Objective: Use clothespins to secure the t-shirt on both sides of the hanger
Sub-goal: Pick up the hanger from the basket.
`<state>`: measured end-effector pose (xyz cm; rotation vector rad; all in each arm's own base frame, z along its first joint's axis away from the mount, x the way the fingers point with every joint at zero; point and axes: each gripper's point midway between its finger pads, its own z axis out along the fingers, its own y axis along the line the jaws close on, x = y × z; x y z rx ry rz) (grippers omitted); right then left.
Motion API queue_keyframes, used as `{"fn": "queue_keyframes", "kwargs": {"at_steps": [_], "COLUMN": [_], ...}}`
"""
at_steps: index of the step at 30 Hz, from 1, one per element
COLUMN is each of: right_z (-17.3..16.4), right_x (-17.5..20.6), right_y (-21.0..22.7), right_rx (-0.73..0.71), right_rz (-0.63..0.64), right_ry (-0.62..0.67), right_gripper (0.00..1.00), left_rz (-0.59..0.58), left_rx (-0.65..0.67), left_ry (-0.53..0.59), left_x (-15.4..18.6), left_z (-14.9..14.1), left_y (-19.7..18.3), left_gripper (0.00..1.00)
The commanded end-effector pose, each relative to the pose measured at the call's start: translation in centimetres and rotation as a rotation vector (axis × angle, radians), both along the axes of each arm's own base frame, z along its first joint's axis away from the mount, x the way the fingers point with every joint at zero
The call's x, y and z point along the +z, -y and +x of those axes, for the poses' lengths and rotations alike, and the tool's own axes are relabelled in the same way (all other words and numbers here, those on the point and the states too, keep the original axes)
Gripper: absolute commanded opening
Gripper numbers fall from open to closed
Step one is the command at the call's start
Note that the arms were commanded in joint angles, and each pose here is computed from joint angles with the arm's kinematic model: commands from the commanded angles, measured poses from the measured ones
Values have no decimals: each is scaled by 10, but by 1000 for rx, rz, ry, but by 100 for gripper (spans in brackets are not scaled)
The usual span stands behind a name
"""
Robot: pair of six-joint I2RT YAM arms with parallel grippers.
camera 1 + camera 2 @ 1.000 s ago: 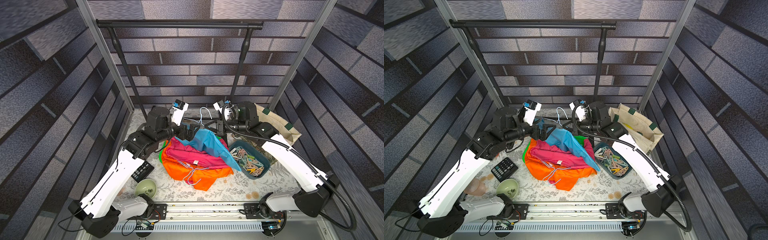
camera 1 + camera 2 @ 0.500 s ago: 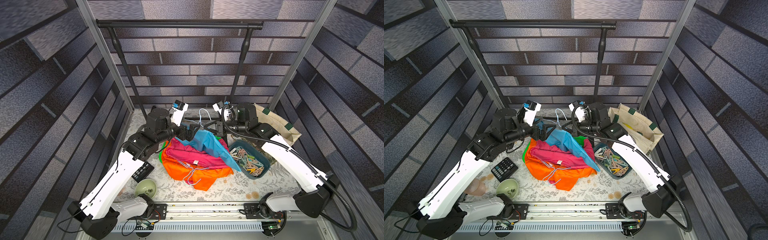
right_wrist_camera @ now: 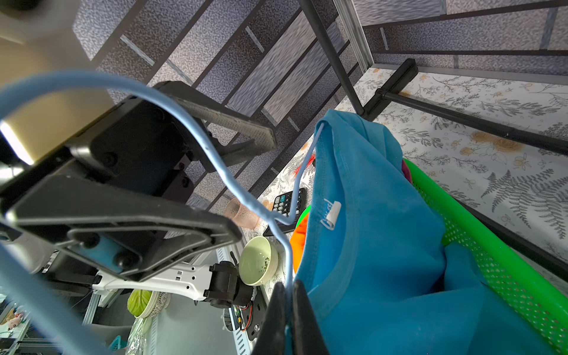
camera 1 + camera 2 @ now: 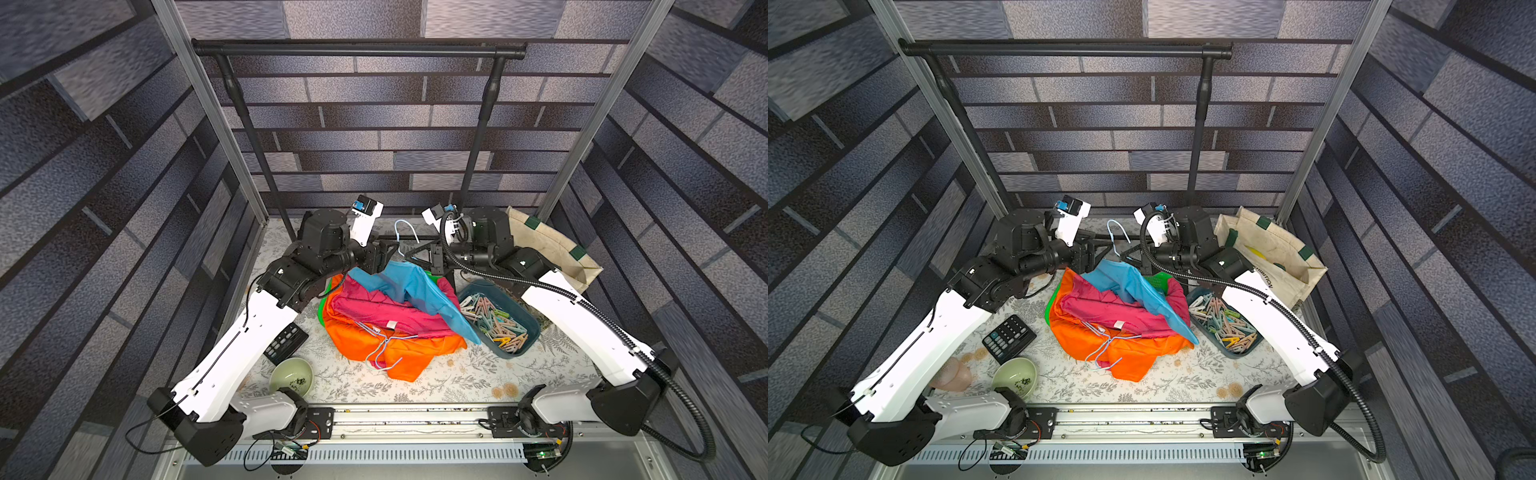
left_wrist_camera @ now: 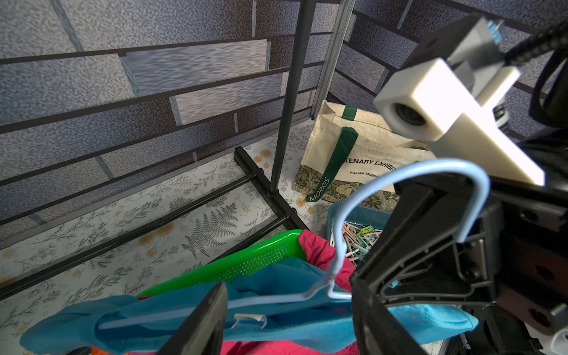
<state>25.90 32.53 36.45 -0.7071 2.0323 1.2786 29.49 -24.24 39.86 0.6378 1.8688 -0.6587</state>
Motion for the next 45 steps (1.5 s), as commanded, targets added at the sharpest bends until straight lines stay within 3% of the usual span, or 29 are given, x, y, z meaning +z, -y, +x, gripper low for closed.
{"fn": "queue_keyframes", "kwargs": {"at_steps": [1, 11, 16, 19, 22, 24, 27, 29, 38, 45], "right_z": [-3, -8, -6, -5, -4, -6, -10, -12, -40, -47], "right_x": [20, 26, 20, 21, 25, 29, 32, 30, 19, -2], "right_y": [-5, -11, -13, -12, -8, -3, 9, 19, 44, 31], "right_rx": [16, 41, 30, 23, 4, -12, -40, -65, -44, 57], "right_rz": [39, 56, 42, 40, 32, 19, -13, -48, -91, -111], "right_ry": [44, 52, 45, 49, 66, 89, 129, 154, 210, 174], "right_gripper": [0, 0, 0, 0, 11, 30, 49, 55, 56, 45], "left_rz": [-26, -45, -71, -74, -67, -58, -55, -59, -81, -107], "left_rx": [-43, -58, -78, -76, -60, -47, -34, -28, 9, 3], "left_ry": [30, 31, 51, 58, 72, 85, 98, 104, 145, 161], "left_x": [12, 17, 27, 31, 33, 35, 37, 39, 55, 71], "left_z": [0, 11, 8, 8, 9, 9, 9, 8, 7, 3], "left_y": [9, 22, 27, 27, 24, 20, 14, 11, -10, -18], "left_gripper": [62, 48, 14, 4, 0, 0, 0, 0, 0, 0]}}
